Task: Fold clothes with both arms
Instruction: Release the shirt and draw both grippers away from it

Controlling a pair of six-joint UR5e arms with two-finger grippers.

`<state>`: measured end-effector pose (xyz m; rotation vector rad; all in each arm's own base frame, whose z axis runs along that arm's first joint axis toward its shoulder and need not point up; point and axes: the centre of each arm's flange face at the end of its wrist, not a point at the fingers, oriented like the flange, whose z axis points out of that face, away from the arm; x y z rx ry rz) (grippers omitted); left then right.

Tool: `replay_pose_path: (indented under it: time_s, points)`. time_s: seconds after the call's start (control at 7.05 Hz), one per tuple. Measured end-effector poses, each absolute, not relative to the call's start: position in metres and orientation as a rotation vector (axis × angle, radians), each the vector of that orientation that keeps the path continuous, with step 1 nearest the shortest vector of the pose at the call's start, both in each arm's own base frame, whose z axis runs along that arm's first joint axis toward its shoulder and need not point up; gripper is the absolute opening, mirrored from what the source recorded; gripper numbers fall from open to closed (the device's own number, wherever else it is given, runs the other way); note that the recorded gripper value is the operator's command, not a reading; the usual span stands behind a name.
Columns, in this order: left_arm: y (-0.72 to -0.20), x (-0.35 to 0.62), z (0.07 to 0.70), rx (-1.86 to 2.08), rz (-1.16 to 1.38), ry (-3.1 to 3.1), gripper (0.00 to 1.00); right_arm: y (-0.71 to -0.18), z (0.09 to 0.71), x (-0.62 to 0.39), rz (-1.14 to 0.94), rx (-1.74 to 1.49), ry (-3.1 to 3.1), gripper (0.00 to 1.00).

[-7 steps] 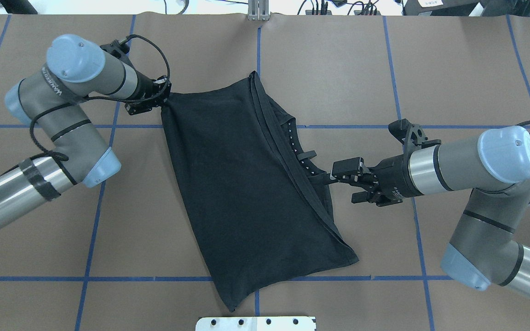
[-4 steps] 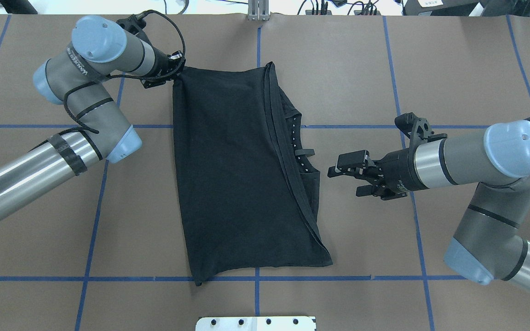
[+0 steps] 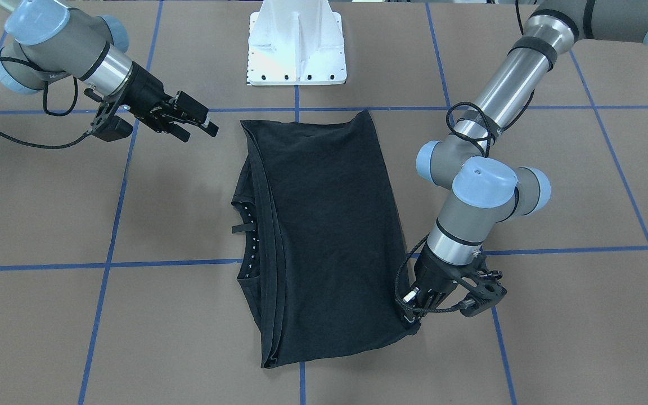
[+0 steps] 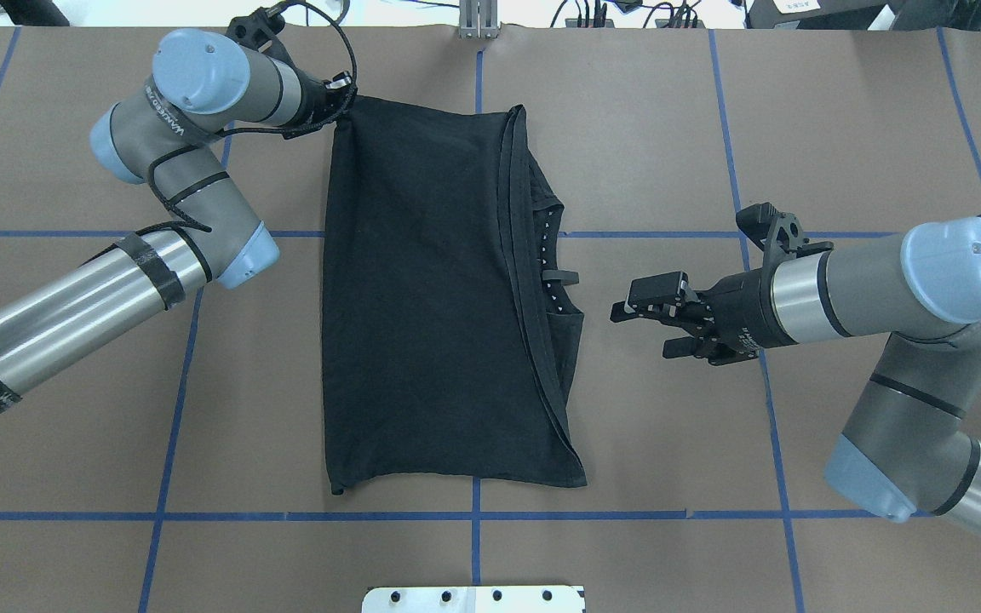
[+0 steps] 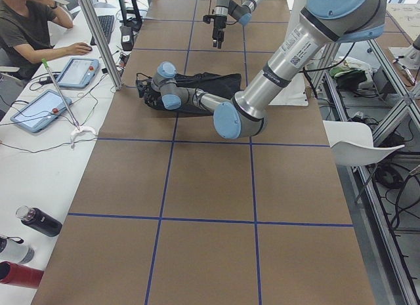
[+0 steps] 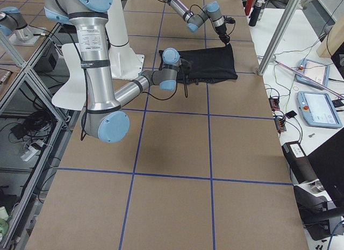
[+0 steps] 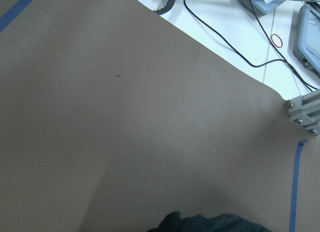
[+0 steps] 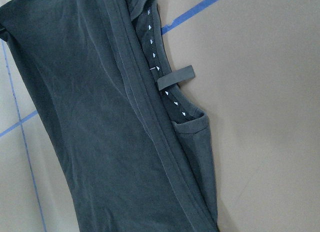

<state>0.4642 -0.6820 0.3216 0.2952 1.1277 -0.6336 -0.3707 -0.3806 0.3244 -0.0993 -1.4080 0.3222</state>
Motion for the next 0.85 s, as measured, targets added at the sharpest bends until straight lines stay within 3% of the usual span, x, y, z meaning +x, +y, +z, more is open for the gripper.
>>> replay_pose_path:
  time_s: [0.14, 0.85]
  points:
    - [-0.683, 0.464, 0.325, 0.304, -0.638, 1.128, 1.00, -0.381, 0.326, -0.370, 0.325, -0.098, -1.406, 1.00]
    - [-0.687, 0.436, 0.309, 0.379, -0.616, 1.156, 1.00, -0.394, 0.325, -0.360, 0.270, -0.005, -1.393, 1.00]
